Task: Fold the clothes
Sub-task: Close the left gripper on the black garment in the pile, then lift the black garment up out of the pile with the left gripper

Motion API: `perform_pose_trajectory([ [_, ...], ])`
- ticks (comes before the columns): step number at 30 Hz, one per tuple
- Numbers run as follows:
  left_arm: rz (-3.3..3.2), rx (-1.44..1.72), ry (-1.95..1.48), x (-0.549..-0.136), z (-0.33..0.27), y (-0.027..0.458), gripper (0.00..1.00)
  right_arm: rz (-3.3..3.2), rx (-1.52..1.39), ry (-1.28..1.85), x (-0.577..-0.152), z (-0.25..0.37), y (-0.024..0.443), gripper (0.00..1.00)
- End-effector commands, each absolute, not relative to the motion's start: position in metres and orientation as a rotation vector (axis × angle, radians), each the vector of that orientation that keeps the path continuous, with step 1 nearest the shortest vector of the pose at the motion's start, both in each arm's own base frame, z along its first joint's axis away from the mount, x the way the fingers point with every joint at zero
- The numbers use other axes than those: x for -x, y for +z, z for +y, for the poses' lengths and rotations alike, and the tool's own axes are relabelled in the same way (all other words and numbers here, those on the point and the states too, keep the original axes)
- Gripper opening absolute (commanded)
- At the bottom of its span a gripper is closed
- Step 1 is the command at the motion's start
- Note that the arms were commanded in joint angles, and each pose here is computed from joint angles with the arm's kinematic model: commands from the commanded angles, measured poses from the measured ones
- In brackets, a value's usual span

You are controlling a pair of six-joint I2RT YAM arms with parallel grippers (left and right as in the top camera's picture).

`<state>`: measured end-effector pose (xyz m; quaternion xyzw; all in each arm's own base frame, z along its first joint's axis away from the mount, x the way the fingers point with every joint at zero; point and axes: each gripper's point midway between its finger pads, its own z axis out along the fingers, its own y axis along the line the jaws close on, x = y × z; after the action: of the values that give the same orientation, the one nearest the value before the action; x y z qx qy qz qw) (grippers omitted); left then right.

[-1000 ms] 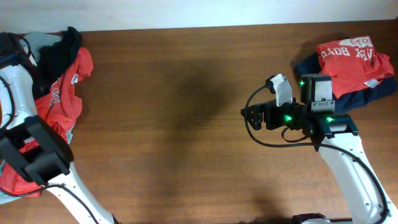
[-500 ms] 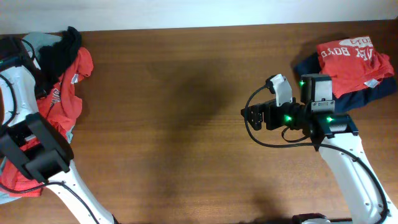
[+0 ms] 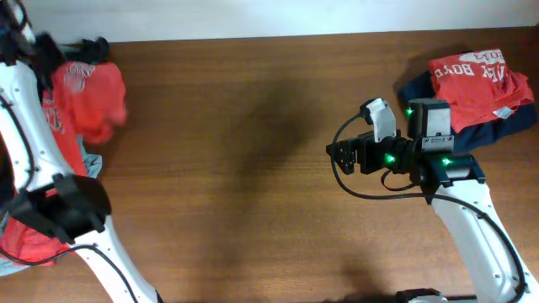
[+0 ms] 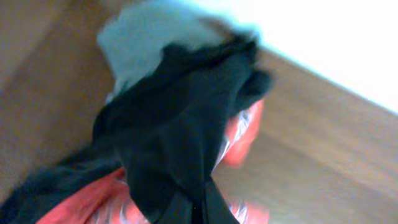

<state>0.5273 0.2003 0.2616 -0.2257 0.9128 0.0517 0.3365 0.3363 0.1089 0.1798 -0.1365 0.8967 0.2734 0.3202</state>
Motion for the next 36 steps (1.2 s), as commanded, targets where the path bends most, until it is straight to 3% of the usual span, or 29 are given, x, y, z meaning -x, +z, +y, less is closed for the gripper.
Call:
perform_pose_trajectory([
  [1, 2.193, 0.472, 0.118, -0.517, 0.162, 0.358, 0.01, 2.330, 0.381, 0.710, -0.341, 0.111, 0.188, 0.99],
  [5, 2.161, 0.408, 0.123, -0.513, 0.141, 0.380, 0.01, 2.332, 0.381, 0.711, -0.341, 0.111, 0.188, 0.99],
  [11, 2.217, 0.447, 0.201, -0.505, 0.149, 0.365, 0.06, 2.335, 0.380, 0.712, -0.340, 0.111, 0.188, 0.99],
  [13, 2.227, 0.453, 0.202, -0.505, 0.151, 0.362, 0.00, 2.334, 0.380, 0.711, -0.340, 0.111, 0.188, 0.99],
  [22, 2.225, 0.434, 0.173, -0.507, 0.147, 0.362, 0.00, 2.334, 0.380, 0.711, -0.340, 0.111, 0.188, 0.99],
  [26, 2.224, 0.329, 0.036, -0.514, 0.116, 0.368, 0.00, 2.324, 0.381, 0.709, -0.342, 0.112, 0.190, 0.99],
  [32, 2.135, 0.176, -0.057, -0.513, 0.055, 0.408, 0.00, 2.291, 0.382, 0.713, -0.348, 0.113, 0.208, 0.99],
  [36, 1.994, 0.073, -0.106, -0.501, 0.011, 0.460, 0.00, 2.275, 0.386, 0.707, -0.350, 0.113, 0.223, 0.99],
])
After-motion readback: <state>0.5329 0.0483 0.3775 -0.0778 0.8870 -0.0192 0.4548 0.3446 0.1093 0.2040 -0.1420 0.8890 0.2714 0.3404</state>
